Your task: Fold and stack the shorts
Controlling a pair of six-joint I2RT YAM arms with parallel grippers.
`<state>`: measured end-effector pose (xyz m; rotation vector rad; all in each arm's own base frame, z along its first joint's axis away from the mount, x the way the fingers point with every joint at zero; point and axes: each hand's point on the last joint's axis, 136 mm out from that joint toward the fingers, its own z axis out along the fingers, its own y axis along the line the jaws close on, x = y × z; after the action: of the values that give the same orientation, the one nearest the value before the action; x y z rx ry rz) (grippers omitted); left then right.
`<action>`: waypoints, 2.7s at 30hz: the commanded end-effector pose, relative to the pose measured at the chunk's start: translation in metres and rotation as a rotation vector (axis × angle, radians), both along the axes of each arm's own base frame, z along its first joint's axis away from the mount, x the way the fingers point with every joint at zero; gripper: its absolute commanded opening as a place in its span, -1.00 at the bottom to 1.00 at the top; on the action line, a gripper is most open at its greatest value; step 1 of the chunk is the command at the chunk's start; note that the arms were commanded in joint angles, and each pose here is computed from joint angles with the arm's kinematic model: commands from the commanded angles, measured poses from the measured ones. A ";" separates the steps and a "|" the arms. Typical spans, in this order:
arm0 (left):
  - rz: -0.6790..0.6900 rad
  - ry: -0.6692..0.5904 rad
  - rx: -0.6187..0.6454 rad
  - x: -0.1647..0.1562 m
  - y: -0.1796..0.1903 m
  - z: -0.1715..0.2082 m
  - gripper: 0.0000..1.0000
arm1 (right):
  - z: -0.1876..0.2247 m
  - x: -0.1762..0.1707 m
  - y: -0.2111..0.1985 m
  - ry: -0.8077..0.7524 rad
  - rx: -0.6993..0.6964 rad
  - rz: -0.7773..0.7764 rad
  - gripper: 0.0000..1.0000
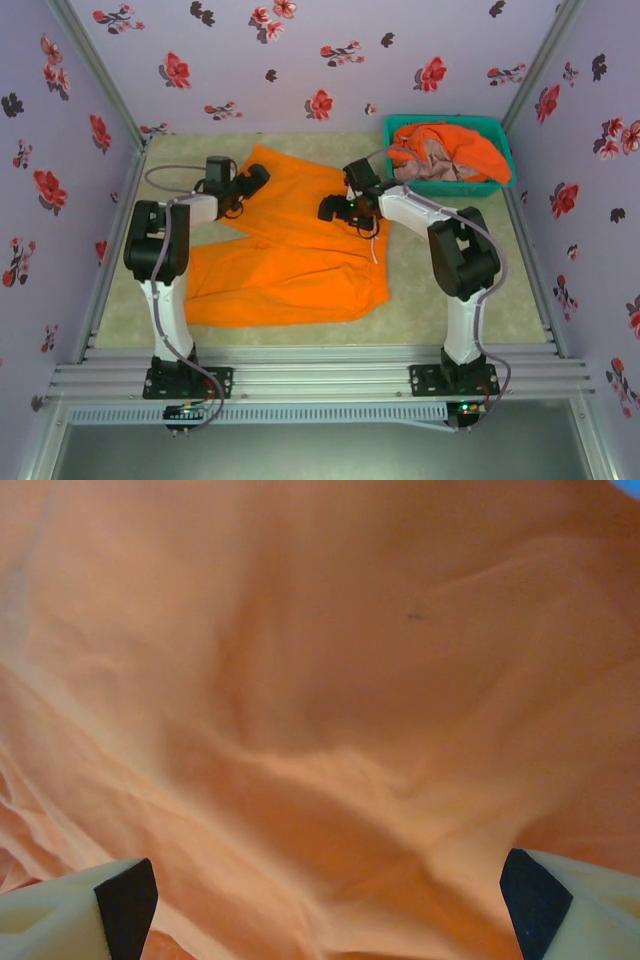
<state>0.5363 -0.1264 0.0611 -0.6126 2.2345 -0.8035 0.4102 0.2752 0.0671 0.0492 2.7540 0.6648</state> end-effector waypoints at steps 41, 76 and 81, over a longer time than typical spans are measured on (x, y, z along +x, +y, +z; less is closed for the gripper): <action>0.035 0.009 0.055 -0.147 0.050 0.067 0.99 | 0.103 -0.095 0.116 -0.317 0.193 0.385 0.97; 0.048 0.250 0.048 -0.100 0.073 -0.015 0.99 | -0.031 -0.299 0.212 -0.169 -0.028 1.298 0.69; 0.054 0.245 0.043 -0.099 0.073 -0.013 0.99 | -0.041 -0.307 0.199 -0.201 -0.096 1.345 0.81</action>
<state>0.4309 -0.0521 0.0464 -0.8024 2.4409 -0.6652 0.1158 0.4934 0.0337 -1.7558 2.2757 0.8036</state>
